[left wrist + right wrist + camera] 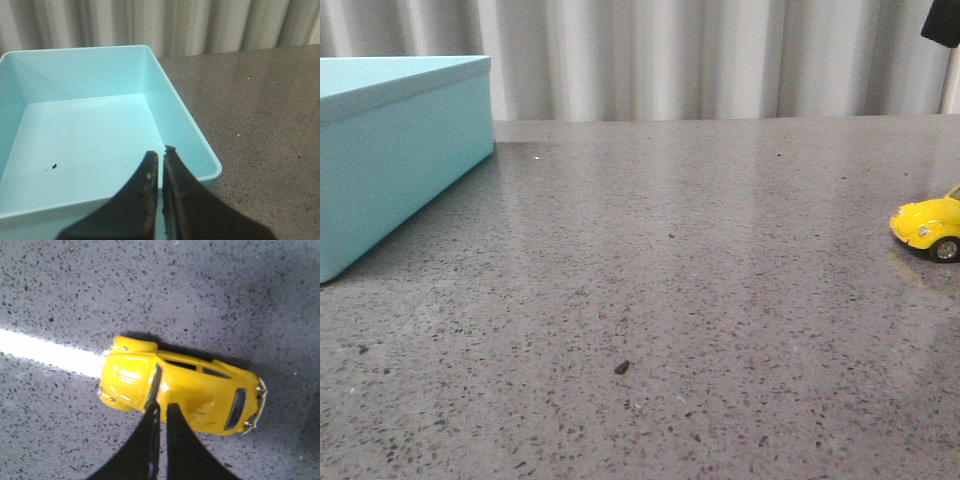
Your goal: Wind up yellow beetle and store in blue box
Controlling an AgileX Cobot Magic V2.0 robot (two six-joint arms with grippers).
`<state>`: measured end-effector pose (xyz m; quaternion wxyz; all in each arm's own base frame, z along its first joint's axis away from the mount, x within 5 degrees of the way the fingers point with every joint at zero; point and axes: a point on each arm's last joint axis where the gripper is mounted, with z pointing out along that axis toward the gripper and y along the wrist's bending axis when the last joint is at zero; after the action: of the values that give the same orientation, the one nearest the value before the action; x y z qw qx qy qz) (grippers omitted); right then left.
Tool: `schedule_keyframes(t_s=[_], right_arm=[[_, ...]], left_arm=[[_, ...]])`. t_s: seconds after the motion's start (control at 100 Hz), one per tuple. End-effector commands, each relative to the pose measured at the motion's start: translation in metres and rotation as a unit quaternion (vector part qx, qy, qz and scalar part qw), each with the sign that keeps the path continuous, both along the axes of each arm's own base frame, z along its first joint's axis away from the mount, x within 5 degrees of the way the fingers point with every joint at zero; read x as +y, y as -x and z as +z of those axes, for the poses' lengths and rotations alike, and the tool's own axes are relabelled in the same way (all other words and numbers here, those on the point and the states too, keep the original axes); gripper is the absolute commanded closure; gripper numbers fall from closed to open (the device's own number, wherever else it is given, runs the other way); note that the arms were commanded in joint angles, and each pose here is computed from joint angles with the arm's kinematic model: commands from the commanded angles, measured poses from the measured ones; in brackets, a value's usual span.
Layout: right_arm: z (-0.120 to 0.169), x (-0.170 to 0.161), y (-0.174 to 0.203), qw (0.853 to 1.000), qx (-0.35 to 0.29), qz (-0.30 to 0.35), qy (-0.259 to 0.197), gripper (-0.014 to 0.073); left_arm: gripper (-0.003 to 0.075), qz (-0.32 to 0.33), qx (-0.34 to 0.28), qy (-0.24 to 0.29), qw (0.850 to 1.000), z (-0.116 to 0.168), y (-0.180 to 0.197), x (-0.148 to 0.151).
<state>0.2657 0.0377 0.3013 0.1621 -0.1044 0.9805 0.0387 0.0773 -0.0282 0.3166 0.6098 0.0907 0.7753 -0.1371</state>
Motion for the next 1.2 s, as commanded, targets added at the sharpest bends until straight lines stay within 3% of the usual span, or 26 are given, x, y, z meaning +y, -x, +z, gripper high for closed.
schedule_keyframes(t_s=[0.0, 0.44, 0.73, 1.19], right_arm=[[0.014, -0.004, -0.001, 0.999, -0.035, -0.007, 0.007, 0.0647], [0.014, -0.004, -0.006, 0.998, -0.060, -0.012, 0.005, 0.0647], [-0.010, -0.004, -0.001, 0.999, -0.038, -0.012, 0.008, 0.0647], [-0.012, -0.004, -0.001, 0.999, -0.033, -0.012, 0.009, 0.0647]], left_arm=[[0.0741, 0.007, -0.039, 0.021, 0.999, 0.017, -0.002, 0.000], [0.0741, 0.007, -0.039, 0.021, 0.999, 0.017, -0.002, 0.000], [0.0741, 0.007, -0.039, 0.021, 0.999, 0.017, -0.002, 0.000], [0.0741, 0.007, -0.039, 0.021, 0.999, 0.017, -0.002, 0.000]])
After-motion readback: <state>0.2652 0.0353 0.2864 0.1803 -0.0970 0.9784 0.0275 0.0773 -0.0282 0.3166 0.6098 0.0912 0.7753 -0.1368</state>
